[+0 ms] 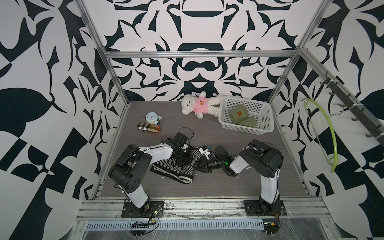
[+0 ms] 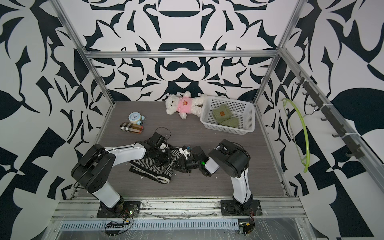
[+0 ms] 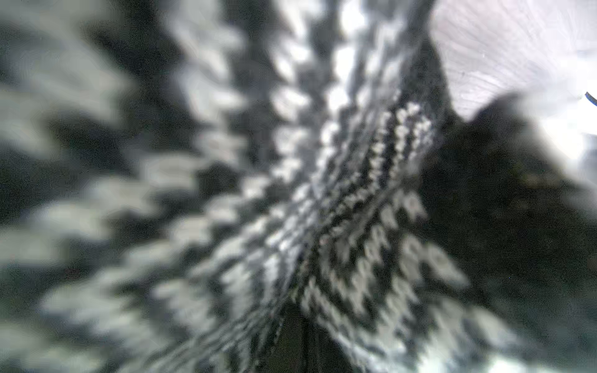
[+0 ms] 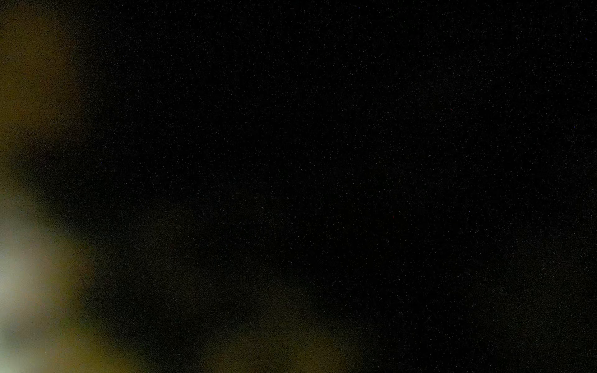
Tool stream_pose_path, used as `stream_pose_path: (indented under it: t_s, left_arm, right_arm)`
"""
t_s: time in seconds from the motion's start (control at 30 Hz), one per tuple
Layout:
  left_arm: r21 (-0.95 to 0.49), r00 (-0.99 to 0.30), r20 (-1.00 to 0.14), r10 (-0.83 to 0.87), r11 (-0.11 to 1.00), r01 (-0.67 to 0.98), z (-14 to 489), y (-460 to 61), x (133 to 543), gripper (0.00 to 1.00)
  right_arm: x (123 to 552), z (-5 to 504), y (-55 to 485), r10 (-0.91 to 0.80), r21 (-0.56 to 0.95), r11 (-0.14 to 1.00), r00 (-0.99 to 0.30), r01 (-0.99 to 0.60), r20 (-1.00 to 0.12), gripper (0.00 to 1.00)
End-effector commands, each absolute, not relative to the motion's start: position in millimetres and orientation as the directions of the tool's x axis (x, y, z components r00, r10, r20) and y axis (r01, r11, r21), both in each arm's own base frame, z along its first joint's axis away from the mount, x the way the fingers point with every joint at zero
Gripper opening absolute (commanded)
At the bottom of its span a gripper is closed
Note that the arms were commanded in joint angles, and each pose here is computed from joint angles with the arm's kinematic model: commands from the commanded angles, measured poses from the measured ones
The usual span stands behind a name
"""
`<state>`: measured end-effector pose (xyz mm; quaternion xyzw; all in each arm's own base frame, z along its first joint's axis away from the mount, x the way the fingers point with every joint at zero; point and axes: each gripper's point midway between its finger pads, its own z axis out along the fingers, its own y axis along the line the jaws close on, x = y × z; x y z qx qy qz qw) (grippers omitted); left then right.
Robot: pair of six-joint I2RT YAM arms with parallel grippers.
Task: Roll up the scarf and place it into the basket
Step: Roll the scarf at the center of the board.
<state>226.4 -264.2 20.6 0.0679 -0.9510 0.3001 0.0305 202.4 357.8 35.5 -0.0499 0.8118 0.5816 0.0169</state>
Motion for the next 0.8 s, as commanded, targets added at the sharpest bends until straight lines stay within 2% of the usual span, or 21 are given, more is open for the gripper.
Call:
stream_pose_path:
  t_s: [0.0,0.13,0.17,0.3,0.37,0.47,0.53,0.6,0.77]
  left_arm:
    - [-0.438,-0.973,0.208,-0.097,0.881,-0.181,-21.7,-249.3,191.7,0.06]
    - [-0.44,-0.973,0.207,-0.097,0.88,-0.181,-20.4,-249.9,192.2,0.06]
    - [-0.441,-0.974,0.206,-0.095,0.879,-0.179,-19.3,-250.3,192.7,0.06]
    - [-0.443,-0.975,0.204,-0.09,0.88,-0.173,-17.1,-250.5,192.8,0.06]
    - [-0.445,-0.976,0.202,-0.085,0.879,-0.169,-15.3,-251.2,193.8,0.06]
    - [-0.449,-0.978,0.195,-0.075,0.88,-0.157,-8.5,-250.1,196.6,0.06]
    - [-0.46,-0.982,0.173,-0.076,0.875,-0.149,2.5,-247.3,202.2,0.07]
    - [-0.479,-0.985,0.15,-0.083,0.866,-0.146,15.8,-243.7,208.8,0.08]
    - [-0.511,-0.993,0.095,-0.073,0.853,-0.111,46.4,-239.2,217.1,0.18]
  right_arm:
    - [224.3,88.5,388.3,-0.014,0.929,0.217,-0.952,-0.301,-0.305,0.37]
    - [229.3,93.4,390.3,-0.036,0.9,0.261,-0.936,-0.348,-0.351,0.03]
    - [230.1,95.6,390.2,-0.037,0.895,0.268,-0.932,-0.356,-0.36,0.0]
    - [229.4,99.2,386.5,-0.048,0.873,0.316,-0.925,-0.373,-0.378,0.0]
    - [228.8,94.1,381.0,-0.058,0.855,0.379,-0.931,-0.354,-0.36,0.0]
    - [225.5,79.1,366.8,-0.095,0.779,0.551,-0.95,-0.298,-0.297,0.0]
    - [221.6,64.7,348.2,-0.117,0.674,0.7,-0.969,-0.236,-0.219,0.0]
    - [217.4,52.9,330.6,-0.133,0.568,0.801,-0.981,-0.189,-0.139,0.0]
    - [205.3,39.3,304.5,-0.137,0.413,0.902,-0.991,-0.128,-0.009,0.0]
